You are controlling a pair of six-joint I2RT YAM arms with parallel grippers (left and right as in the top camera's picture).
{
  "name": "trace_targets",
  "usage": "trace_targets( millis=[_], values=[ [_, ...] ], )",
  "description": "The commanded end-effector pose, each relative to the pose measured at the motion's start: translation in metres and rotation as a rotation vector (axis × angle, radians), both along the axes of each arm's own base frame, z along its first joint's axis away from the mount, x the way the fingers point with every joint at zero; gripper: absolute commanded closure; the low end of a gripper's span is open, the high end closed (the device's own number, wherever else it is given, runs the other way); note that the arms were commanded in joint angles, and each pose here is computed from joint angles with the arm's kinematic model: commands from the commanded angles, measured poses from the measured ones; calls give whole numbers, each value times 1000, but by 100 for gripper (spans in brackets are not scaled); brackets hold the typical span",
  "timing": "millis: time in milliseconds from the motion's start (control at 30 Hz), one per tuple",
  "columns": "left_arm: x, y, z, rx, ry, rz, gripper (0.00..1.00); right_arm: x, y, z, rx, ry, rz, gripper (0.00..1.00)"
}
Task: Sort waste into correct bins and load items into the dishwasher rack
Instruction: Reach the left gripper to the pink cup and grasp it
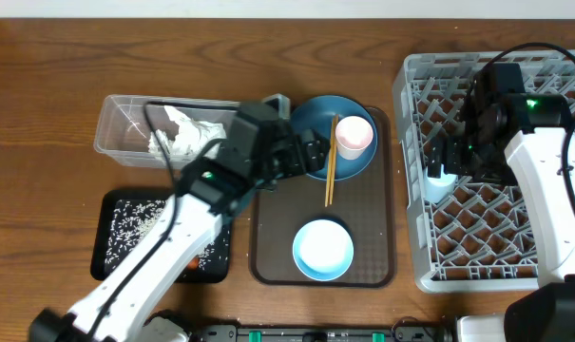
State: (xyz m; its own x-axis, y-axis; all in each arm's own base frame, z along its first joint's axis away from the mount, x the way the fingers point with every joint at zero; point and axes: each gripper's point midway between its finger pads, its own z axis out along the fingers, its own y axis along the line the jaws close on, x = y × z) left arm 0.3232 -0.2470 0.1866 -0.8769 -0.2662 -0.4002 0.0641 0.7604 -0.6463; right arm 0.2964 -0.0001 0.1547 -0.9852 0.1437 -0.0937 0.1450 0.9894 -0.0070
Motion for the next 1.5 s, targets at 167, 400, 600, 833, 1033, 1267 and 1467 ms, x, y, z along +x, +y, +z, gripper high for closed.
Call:
trace_targets(
  millis=[167, 400, 600, 833, 1033, 1267, 1467],
  values=[
    [53, -41, -22, 124, -82, 31, 16, 3, -1, 11, 4, -39, -8, 1],
    [80, -51, -52, 199, -160, 83, 26, 3, -1, 11, 4, -39, -8, 1],
    [86, -48, -75, 250, -145, 107, 34, 3, -1, 11, 4, -39, -8, 1],
    [81, -60, -108, 280, -112, 75, 40, 3, -1, 11, 4, -39, -8, 1],
    [84, -64, -108, 268, -126, 76, 63, 3, -1, 11, 4, -39, -8, 1],
    [86, -65, -104, 258, -138, 78, 90, 3, -1, 11, 4, -39, -8, 1],
    [86, -66, -76, 219, -177, 82, 94, 3, -1, 11, 4, -39, -8, 1]
  ],
)
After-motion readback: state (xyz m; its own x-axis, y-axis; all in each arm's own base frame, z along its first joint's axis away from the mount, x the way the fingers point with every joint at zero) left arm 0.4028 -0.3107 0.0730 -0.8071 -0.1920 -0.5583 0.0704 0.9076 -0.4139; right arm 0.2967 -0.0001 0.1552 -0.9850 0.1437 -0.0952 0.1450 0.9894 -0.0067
